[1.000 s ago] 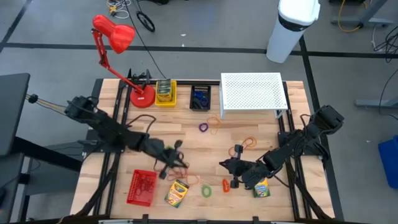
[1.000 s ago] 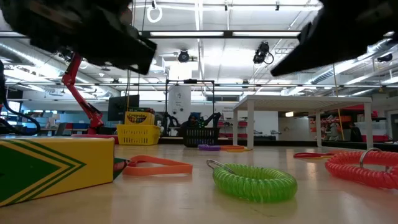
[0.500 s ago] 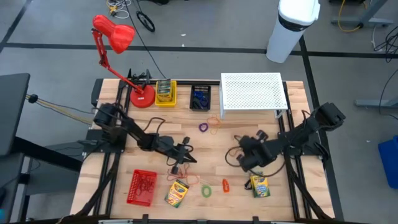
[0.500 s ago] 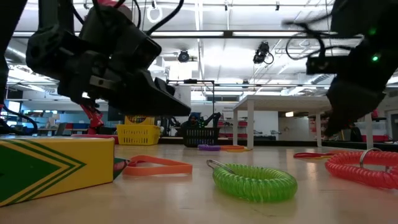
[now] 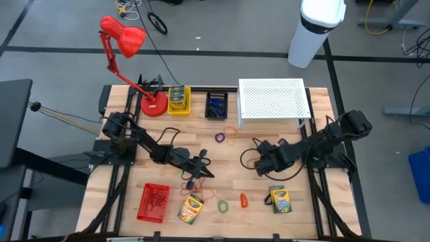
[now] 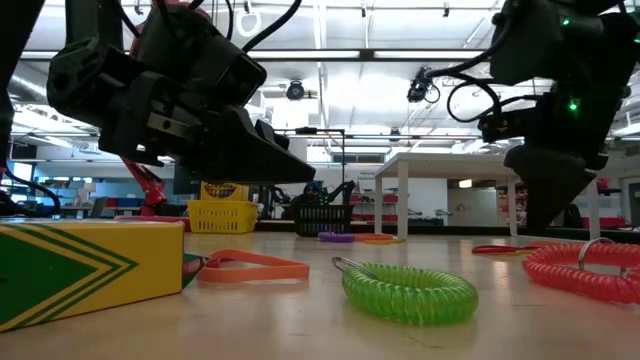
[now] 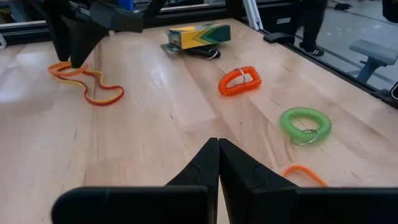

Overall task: Pick & Place Office Desk Supplies
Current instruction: Put the orange rubber band into the red bin

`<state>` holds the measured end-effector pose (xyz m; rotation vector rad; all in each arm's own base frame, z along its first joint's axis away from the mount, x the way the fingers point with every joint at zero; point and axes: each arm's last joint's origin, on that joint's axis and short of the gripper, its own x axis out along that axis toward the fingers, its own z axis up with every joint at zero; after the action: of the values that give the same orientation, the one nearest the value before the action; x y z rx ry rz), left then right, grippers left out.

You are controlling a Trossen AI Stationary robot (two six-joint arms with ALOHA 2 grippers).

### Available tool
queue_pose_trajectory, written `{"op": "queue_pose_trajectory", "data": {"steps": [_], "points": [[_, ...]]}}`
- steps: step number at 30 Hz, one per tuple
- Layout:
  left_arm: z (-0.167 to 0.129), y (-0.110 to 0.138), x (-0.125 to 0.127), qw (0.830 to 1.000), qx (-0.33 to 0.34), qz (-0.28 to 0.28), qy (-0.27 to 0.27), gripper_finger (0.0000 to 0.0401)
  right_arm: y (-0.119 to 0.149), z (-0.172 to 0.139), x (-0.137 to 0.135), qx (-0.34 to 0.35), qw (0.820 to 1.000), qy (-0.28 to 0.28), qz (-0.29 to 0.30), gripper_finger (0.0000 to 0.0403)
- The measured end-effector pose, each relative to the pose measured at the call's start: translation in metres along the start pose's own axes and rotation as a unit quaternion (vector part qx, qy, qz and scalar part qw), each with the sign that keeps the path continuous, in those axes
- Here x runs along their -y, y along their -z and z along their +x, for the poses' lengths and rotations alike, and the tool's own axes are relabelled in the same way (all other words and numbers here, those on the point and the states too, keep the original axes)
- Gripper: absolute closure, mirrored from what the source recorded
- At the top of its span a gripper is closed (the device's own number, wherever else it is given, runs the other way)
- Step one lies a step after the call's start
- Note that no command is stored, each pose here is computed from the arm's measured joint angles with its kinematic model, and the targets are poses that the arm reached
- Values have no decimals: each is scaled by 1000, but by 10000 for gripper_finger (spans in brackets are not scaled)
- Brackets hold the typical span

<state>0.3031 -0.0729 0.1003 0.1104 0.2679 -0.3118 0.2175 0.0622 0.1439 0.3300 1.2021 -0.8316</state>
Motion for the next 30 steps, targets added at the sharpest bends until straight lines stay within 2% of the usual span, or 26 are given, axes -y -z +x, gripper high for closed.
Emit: {"op": "queue_pose_trajectory", "data": {"steps": [12,15,18,20,23,30], "points": [[0,0,0,1000,0,-7,0,389,3,27,12,-18,1000,-19,10,305],[0,0,0,1000,2,-14,-7,389,2,25,11,-8,999,-31,1,339],[0,0,-3,999,-3,-23,-37,389,4,21,9,11,998,-41,-36,388],[0,1,-4,997,-9,-27,-67,386,5,17,7,24,997,-53,-47,392],[-1,2,-6,995,-13,-32,-98,369,6,8,4,34,996,-67,-55,382],[-1,3,-6,994,-18,-41,-100,300,6,-20,-5,72,988,-100,-91,393]]}}
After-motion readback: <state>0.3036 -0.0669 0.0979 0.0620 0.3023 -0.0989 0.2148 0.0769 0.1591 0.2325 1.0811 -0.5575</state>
